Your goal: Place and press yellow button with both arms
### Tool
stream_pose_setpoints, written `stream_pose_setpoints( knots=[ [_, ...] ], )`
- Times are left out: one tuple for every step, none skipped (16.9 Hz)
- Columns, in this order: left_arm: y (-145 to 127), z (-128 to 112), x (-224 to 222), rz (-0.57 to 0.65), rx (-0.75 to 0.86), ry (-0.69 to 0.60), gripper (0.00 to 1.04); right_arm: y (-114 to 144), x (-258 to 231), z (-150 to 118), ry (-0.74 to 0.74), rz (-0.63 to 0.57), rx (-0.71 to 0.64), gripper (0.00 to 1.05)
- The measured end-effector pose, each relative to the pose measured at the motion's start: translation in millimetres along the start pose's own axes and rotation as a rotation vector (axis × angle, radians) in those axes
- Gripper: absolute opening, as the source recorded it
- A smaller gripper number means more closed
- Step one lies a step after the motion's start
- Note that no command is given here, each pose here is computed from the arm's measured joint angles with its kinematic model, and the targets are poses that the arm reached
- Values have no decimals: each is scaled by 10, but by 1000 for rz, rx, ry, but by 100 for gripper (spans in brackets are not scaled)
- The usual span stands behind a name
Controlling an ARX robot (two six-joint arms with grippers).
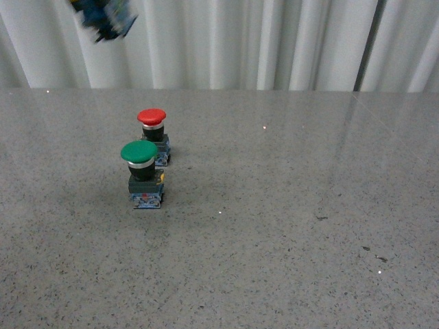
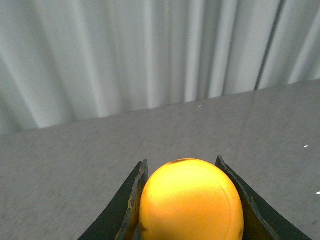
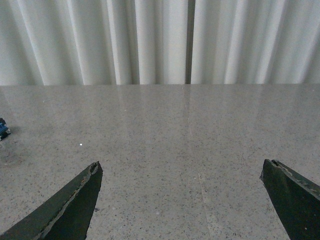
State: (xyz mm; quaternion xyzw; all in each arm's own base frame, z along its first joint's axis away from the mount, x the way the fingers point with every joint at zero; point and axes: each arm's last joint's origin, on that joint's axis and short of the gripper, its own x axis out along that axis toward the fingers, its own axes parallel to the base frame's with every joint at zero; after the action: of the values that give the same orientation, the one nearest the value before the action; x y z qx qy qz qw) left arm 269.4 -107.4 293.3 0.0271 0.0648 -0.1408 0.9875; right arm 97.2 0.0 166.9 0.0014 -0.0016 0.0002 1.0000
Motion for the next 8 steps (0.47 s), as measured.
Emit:
stream_pose_setpoints(
  knots=[
    [-205, 45, 89, -40, -14, -1, 34, 0, 0, 0, 0, 0, 0, 98],
    [-418, -46, 227, -83, -29, 50, 34, 0, 0, 0, 0, 0, 0, 98],
    [-572, -175, 353, -99, -56, 102, 34, 0, 0, 0, 0, 0, 0, 98],
    [-703, -305, 459, -103, -79, 146, 34, 0, 0, 0, 0, 0, 0, 98],
    [-792, -420, 562, -91, -108, 177, 34, 0, 0, 0, 0, 0, 0, 98],
    [-824, -491, 645, -67, -143, 195, 34, 0, 0, 0, 0, 0, 0, 98],
    [-839, -581, 737, -31, -173, 209, 34, 0, 0, 0, 0, 0, 0, 98],
    [-839, -701, 824, 2, -194, 239, 34, 0, 0, 0, 0, 0, 0, 98]
  ],
)
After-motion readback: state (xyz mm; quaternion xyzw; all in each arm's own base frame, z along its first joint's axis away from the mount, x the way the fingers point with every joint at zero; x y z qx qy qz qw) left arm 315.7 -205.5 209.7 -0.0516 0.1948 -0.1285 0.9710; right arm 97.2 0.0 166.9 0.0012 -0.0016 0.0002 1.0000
